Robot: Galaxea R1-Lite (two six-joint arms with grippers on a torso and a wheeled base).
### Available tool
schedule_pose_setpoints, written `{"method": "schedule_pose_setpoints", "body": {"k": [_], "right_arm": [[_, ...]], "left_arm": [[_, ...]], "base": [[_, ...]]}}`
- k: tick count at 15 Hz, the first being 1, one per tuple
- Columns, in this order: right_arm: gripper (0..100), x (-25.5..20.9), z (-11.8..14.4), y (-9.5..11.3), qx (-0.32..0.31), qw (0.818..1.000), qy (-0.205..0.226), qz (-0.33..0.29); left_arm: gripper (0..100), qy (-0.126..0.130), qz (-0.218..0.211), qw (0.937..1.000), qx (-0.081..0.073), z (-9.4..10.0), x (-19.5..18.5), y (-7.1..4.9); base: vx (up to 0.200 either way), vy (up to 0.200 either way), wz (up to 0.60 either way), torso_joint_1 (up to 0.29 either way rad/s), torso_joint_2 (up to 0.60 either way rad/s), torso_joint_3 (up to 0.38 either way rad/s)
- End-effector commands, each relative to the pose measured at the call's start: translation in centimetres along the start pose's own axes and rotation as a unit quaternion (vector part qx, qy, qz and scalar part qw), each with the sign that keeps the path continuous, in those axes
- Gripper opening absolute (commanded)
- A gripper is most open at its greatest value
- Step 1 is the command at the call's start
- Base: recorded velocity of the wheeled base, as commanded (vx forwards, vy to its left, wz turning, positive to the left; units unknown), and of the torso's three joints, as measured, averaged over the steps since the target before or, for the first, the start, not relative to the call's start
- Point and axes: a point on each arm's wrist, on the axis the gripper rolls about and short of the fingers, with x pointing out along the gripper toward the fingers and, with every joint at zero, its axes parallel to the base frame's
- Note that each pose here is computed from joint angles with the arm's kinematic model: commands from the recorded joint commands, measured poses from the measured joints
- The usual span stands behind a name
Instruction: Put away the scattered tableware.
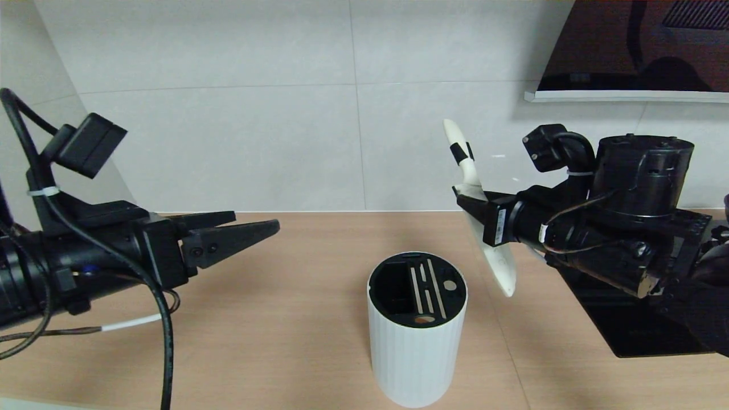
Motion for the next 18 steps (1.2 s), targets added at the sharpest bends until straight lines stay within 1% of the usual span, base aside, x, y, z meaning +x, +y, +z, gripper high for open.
{"method": "schedule_pose_setpoints", "body": {"k": [1,3,4,6,7,8,9,10,11,12,13,14,15,16,18], "right_arm": [[0,-0.3,-0.3,1.4,-0.002,1.0,0.002,0.011],[0,-0.6,-0.3,1.9,-0.003,1.0,0.001,0.009],[0,-0.6,-0.3,1.9,-0.003,1.0,0.002,0.01],[0,-1.4,-0.1,2.8,-0.003,1.0,-0.001,0.026],[0,-1.8,-0.3,3.6,0.002,0.999,0.002,0.041],[0,-1.9,-0.3,4.2,0.008,0.999,0.003,0.05],[0,-2.0,-0.4,4.9,0.014,0.998,0.004,0.061],[0,-2.0,-0.6,5.2,0.015,0.998,0.007,0.067],[0,-2.0,-0.8,5.8,0.019,0.997,0.011,0.076],[0,-2.0,-0.9,6.2,0.025,0.996,0.014,0.082],[0,-2.0,-0.9,6.5,0.03,0.996,0.014,0.087],[0,-2.0,-0.9,6.5,0.03,0.996,0.014,0.087],[0,-1.9,-1.2,7.1,0.031,0.995,0.018,0.095],[0,-1.8,-1.3,7.3,0.035,0.995,0.019,0.097],[0,-1.9,-1.5,7.9,0.042,0.993,0.023,0.106]], "left_arm": [[100,0.014,-0.032,0.9988,-0.034,-0.5,1.5,-0.9],[100,0.006,-0.05,0.9973,-0.054,-0.5,2.2,-1.3],[100,0.006,-0.05,0.9972,-0.055,-0.5,2.2,-1.3],[100,0.013,-0.076,0.9919,-0.1,-0.9,3.3,-2.2],[100,0.013,-0.096,0.9873,-0.126,-1.0,3.9,-2.8],[100,0.012,-0.108,0.984,-0.141,-1.2,4.3,-3.2],[100,0.002,-0.126,0.9779,-0.167,-1.4,5.0,-3.6],[100,-0.004,-0.134,0.9744,-0.18,-1.5,5.4,-3.7],[100,-0.017,-0.144,0.9687,-0.201,-1.6,6.0,-3.6],[100,-0.024,-0.149,0.9657,-0.211,-1.8,6.5,-3.5],[100,-0.027,-0.155,0.9639,-0.215,-1.9,6.9,-3.6],[100,-0.027,-0.155,0.9639,-0.215,-1.9,6.9,-3.6],[100,-0.026,-0.16,0.9625,-0.217,-2.4,7.4,-3.8],[100,-0.028,-0.163,0.9621,-0.217,-2.6,7.7,-4.1],[100,-0.047,-0.153,0.9631,-0.216,-2.9,8.6,-4.3]], "base": [[0.0,0.0,0.0,0.0,0.0,0.0],[0.0,0.0,0.0,0.0,0.0,0.0],[0.0,0.0,0.0,0.0,0.0,0.0],[0.0,0.0,0.0,0.0,0.0,0.0],[0.0,0.0,0.0,0.0,0.0,0.0],[0.0,0.0,0.0,0.0,0.0,0.0],[0.0,0.0,0.0,0.0,0.0,0.0],[0.0,0.0,0.0,0.0,0.0,0.0],[0.0,0.0,0.0,0.0,0.0,0.0],[0.0,0.0,0.0,0.0,0.0,0.0],[0.0,0.0,0.0,0.0,0.0,0.0],[0.0,0.0,0.0,0.0,0.0,0.0],[0.0,0.0,0.0,0.0,0.0,0.0],[0.0,0.0,0.0,0.0,0.0,0.0],[0.0,0.0,0.0,0.0,0.0,0.0]]}}
